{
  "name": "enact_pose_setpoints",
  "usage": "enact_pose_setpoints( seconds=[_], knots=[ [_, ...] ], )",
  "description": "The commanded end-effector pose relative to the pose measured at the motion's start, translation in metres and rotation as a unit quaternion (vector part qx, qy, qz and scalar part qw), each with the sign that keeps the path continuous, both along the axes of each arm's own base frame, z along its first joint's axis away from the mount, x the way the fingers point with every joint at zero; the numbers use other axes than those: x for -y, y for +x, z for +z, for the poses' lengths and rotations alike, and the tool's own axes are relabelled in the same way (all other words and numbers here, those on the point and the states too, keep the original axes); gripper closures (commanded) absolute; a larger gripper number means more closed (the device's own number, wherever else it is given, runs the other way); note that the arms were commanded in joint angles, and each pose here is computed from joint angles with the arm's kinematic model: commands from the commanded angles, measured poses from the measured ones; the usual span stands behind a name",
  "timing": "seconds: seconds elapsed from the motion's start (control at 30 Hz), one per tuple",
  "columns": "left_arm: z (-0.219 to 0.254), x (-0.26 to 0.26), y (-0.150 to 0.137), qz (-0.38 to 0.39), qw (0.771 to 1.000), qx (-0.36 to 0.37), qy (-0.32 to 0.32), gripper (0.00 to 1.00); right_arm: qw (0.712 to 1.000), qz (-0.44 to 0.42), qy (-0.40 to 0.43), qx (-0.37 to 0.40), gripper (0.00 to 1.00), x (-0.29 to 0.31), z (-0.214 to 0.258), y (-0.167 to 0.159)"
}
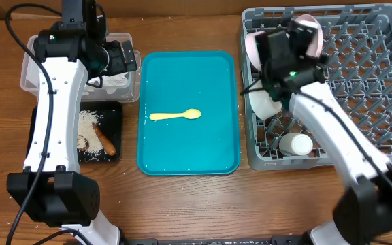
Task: Sort waste into correct bins and load items into the dishwasher
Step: 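Lift the pink plate and stand it upright in the dish rack, then lower the right gripper onto the yellow spoon and grasp it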
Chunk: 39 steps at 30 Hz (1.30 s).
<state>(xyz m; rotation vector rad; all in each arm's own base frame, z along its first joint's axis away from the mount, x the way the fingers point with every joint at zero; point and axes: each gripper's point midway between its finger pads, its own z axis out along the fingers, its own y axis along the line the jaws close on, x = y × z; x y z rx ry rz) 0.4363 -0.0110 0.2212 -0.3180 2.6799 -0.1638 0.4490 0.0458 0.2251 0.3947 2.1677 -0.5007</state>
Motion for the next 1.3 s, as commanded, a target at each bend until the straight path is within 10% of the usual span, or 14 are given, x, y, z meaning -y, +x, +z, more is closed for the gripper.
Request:
enact_pose_setpoints(
  seconds=[0.0,0.17,0.63,1.0,1.27],
  knots=[
    [0.01,0.0,0.0,-0.012,1.0,0.015,0.003,0.0,0.964,0.226,0.138,0.029,0.12,-0.114,0.065,-0.023],
    [0.01,0.0,0.0,-0.012,1.0,0.015,0.003,0.0,0.899,0.322,0.29,-0.064,0.18,-0.209,0.02,-0.052],
    [0.01,0.0,0.0,-0.012,1.0,0.015,0.003,0.0,0.837,-0.004,0.459,-0.297,0.37,-0.259,-0.189,-0.087],
    [0.01,0.0,0.0,-0.012,1.0,0.015,0.003,0.0,0.852,-0.05,0.451,-0.261,0.43,-0.267,-0.25,-0.069],
    [0.01,0.0,0.0,-0.012,1.0,0.015,0.003,0.0,0.908,-0.075,0.368,-0.185,0.69,-0.231,-0.276,-0.044]
  ],
)
